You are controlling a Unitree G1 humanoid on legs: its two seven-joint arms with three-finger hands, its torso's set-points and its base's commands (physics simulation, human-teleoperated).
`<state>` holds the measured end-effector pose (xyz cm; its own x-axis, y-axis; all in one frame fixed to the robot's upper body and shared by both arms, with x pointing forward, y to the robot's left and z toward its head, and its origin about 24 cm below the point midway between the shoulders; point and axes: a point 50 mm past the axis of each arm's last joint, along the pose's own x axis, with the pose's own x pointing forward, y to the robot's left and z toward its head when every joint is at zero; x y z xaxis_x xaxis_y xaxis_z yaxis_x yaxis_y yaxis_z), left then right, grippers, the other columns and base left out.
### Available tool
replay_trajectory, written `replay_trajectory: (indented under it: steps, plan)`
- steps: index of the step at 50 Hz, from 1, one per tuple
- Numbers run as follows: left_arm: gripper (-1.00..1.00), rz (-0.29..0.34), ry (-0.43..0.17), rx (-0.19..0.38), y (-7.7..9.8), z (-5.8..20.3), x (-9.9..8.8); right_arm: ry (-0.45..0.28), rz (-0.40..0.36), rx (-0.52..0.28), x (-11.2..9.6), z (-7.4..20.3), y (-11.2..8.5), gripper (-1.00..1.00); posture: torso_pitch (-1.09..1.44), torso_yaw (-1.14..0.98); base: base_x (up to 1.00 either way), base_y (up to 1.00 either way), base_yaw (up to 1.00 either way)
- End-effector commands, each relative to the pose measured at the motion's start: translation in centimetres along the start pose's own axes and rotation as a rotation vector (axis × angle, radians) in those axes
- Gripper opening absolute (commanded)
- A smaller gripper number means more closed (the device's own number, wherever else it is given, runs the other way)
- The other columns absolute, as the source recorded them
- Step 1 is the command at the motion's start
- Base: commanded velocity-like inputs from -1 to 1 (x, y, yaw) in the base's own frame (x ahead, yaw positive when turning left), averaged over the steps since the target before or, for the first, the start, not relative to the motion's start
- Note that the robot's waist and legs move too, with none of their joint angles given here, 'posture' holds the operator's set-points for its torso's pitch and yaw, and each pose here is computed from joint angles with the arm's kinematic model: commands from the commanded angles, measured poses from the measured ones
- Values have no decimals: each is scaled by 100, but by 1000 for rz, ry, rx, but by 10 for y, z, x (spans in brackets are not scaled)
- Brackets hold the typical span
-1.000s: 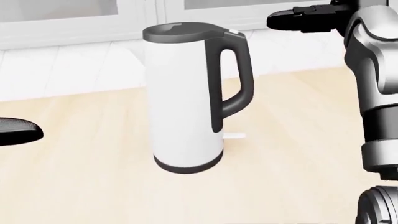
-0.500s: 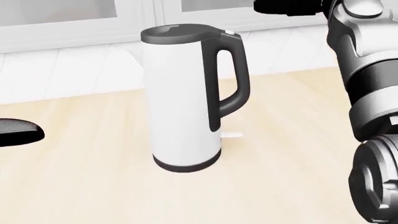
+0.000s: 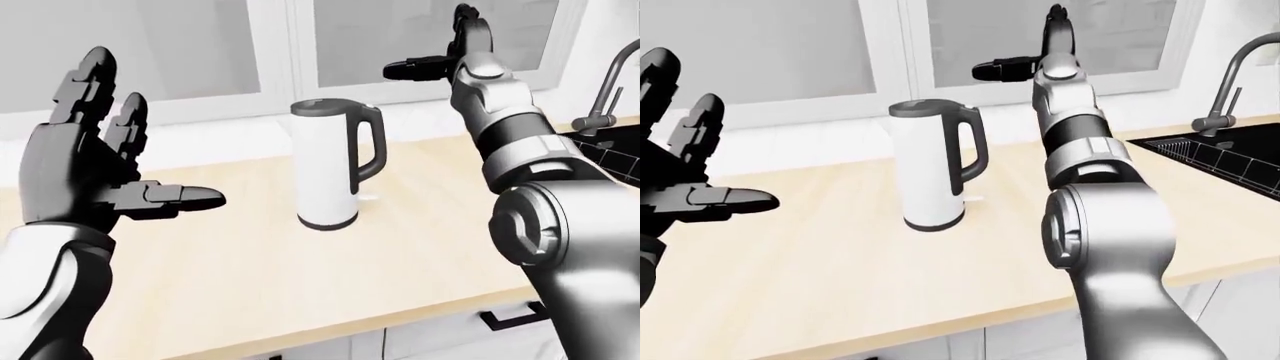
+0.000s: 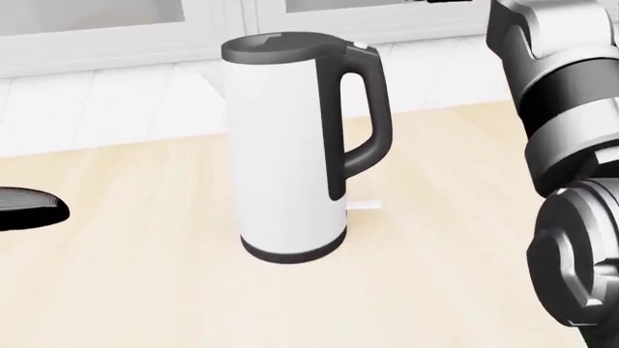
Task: Press the button to open the lid of the electric kettle.
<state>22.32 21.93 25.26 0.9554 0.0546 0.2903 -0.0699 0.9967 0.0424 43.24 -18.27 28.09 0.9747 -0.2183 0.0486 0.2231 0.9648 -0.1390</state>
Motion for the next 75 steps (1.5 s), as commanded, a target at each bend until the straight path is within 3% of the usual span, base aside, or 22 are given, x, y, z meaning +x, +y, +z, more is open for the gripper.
replay_trajectory:
  steps: [1, 6, 24, 55, 60, 75]
  plan:
    - [100, 1, -61, 6, 0, 10, 0, -102, -17, 0, -2, 27, -2, 100, -52, 0, 0, 0, 0]
    - [100, -19, -106, 42, -2, 14, -3, -86, -38, -15, -2, 23, -3, 100, -51, 0, 0, 0, 0]
    - [100, -11, -100, 37, -1, 14, -2, -97, -44, -19, -2, 31, -4, 100, -34, 0, 0, 0, 0]
    - [100, -6, -100, 22, -1, 13, -3, -108, -73, -30, -4, 43, -5, 100, -34, 0, 0, 0, 0]
    - [100, -6, -100, 22, -1, 13, -3, -126, -152, -66, -5, 45, -6, 100, -34, 0, 0, 0, 0]
    - [100, 2, -99, 38, 0, 14, -3, -149, -342, -55, -9, 44, -4, 100, -34, 0, 0, 0, 0]
